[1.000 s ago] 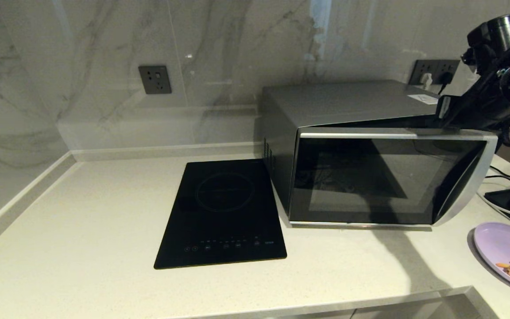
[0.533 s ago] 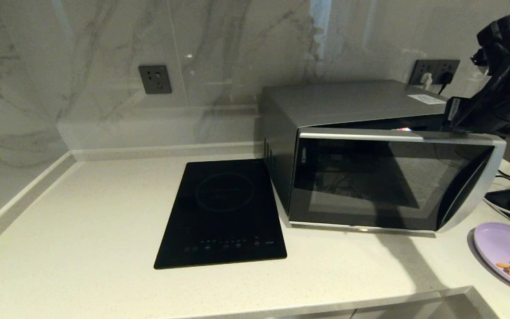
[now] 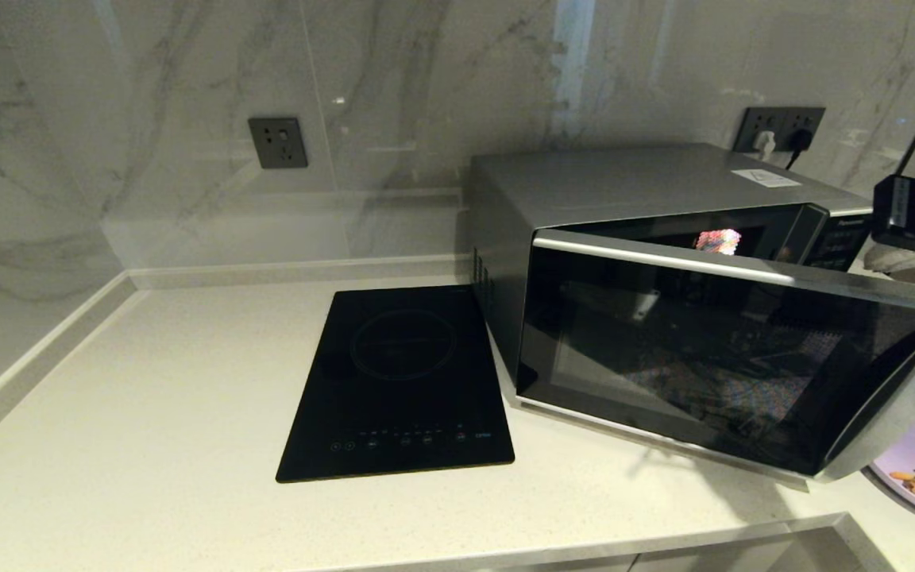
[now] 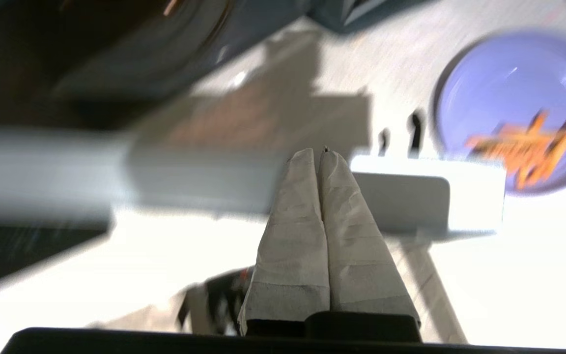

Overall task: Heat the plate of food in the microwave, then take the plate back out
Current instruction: Open the microwave oven

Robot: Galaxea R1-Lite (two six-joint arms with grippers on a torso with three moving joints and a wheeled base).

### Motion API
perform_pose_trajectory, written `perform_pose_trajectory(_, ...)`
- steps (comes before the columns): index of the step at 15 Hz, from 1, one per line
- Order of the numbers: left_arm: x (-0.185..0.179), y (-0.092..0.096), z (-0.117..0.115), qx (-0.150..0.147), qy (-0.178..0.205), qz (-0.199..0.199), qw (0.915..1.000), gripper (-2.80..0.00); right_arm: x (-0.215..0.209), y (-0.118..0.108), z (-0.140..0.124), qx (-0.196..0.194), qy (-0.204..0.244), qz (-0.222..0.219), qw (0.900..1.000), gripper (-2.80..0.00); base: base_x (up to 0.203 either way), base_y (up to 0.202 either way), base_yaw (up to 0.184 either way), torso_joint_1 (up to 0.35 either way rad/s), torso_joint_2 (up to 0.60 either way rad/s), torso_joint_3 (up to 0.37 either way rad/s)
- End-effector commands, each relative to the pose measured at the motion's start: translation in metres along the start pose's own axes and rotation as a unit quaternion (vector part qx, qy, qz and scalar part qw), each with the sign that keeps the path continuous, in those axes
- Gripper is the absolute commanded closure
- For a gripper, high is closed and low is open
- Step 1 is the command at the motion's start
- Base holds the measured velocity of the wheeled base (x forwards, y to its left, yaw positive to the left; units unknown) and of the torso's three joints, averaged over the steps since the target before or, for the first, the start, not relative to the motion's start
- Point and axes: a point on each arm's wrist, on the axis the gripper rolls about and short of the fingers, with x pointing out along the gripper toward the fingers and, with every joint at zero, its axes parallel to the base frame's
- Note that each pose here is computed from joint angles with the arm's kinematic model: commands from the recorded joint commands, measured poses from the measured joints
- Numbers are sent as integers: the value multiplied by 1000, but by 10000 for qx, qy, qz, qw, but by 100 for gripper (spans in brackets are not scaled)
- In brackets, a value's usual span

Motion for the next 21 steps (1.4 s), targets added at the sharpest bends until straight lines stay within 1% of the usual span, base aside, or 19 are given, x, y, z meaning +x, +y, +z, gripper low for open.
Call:
perform_pose_trajectory(1,0,0,0,-5,6,6,10000,0,-49,-12,-22,-84,83,364,9993,0,0,0,0,0,0,0)
perform_pose_trajectory(3,0,0,0,-5,6,6,10000,0,-75,-18,-39,-140,339,673,9971,0,0,0,0,0,0,0)
perform_pose_trajectory(4,0,0,0,-5,4,6,10000,0,-81,-21,-42,-92,366,733,9966,0,0,0,0,0,0,0)
perform_pose_trajectory(6,0,0,0,-5,6,6,10000,0,-75,-20,-40,-80,335,559,9978,0,0,0,0,0,0,0)
perform_pose_trajectory(7,0,0,0,-5,6,6,10000,0,-68,-16,-38,-79,287,367,9989,0,0,0,0,0,0,0)
perform_pose_trajectory(10,0,0,0,-5,6,6,10000,0,-29,2,-25,-36,-183,-181,9997,0,0,0,0,0,0,0)
perform_pose_trajectory(11,0,0,0,-5,6,6,10000,0,-17,6,-24,-69,-215,-348,9991,0,0,0,0,0,0,0)
perform_pose_trajectory(12,0,0,0,-5,6,6,10000,0,-8,9,-24,-113,-169,-454,9988,0,0,0,0,0,0,0)
perform_pose_trajectory(15,0,0,0,-5,6,6,10000,0,6,12,-31,-209,89,-550,9982,0,0,0,0,0,0,0)
perform_pose_trajectory(18,0,0,0,-5,6,6,10000,0,-3,11,-39,-287,198,-336,9988,0,0,0,0,0,0,0)
perform_pose_trajectory(21,0,0,0,-5,6,6,10000,0,-20,10,-58,-525,301,-126,9981,0,0,0,0,0,0,0)
